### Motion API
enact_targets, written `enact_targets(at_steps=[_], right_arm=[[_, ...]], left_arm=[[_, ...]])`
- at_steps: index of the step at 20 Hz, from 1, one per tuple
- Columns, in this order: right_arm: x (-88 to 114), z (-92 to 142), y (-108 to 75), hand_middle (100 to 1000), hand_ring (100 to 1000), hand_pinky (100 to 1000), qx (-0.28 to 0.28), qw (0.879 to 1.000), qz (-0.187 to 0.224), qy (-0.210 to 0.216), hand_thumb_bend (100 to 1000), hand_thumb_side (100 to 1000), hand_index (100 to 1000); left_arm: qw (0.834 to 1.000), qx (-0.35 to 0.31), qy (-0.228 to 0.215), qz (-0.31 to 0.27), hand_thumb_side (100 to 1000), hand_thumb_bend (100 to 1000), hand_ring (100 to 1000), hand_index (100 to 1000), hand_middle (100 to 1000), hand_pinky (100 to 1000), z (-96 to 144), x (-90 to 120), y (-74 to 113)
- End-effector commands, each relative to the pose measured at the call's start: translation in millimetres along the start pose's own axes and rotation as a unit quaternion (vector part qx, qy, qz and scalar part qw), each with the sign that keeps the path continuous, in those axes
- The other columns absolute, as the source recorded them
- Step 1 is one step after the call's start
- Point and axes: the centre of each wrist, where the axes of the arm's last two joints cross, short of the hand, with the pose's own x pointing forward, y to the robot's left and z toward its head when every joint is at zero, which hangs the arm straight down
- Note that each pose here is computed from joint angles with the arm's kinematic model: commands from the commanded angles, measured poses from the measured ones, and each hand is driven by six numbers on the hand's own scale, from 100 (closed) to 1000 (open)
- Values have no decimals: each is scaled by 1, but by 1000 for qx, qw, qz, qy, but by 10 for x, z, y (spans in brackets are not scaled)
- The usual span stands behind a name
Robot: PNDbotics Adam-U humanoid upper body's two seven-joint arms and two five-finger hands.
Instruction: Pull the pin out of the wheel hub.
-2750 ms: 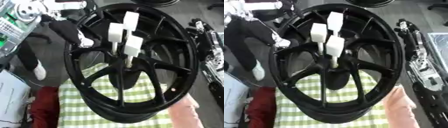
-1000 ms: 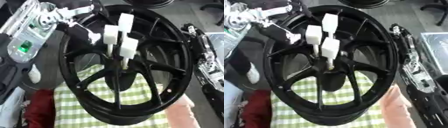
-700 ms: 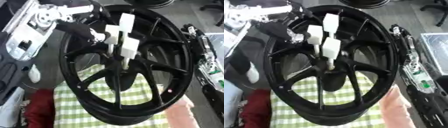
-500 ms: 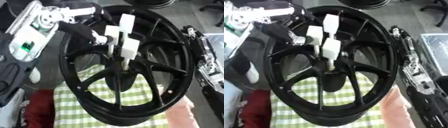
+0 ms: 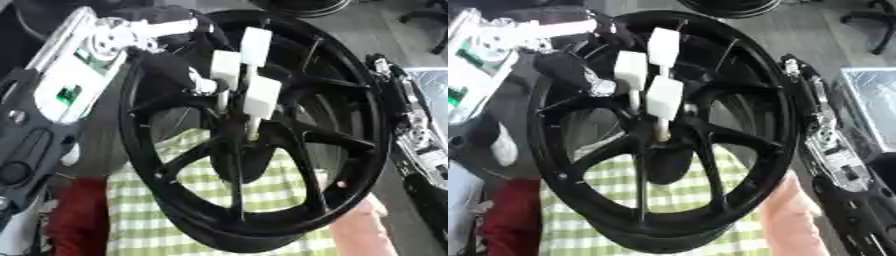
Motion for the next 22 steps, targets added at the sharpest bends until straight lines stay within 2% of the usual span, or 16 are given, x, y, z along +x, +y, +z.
enact_targets(at_steps=[1,17,22], right_arm=[[71,-42,-11,754,787,932,3,1000,5,-11,100,700,790],[57,-39,33,752,785,932,5,1000,0,-9,100,712,787],[50,-35,28,752,785,932,2,1000,3,-8,100,715,787]], left_arm=[[1000,16,1,-14,428,358,882,889,864,833,11,9,89],[1000,5,0,3,397,229,882,892,863,824,-108,-78,51],[1000,16,-10,11,380,185,866,874,822,813,-106,-70,59]])
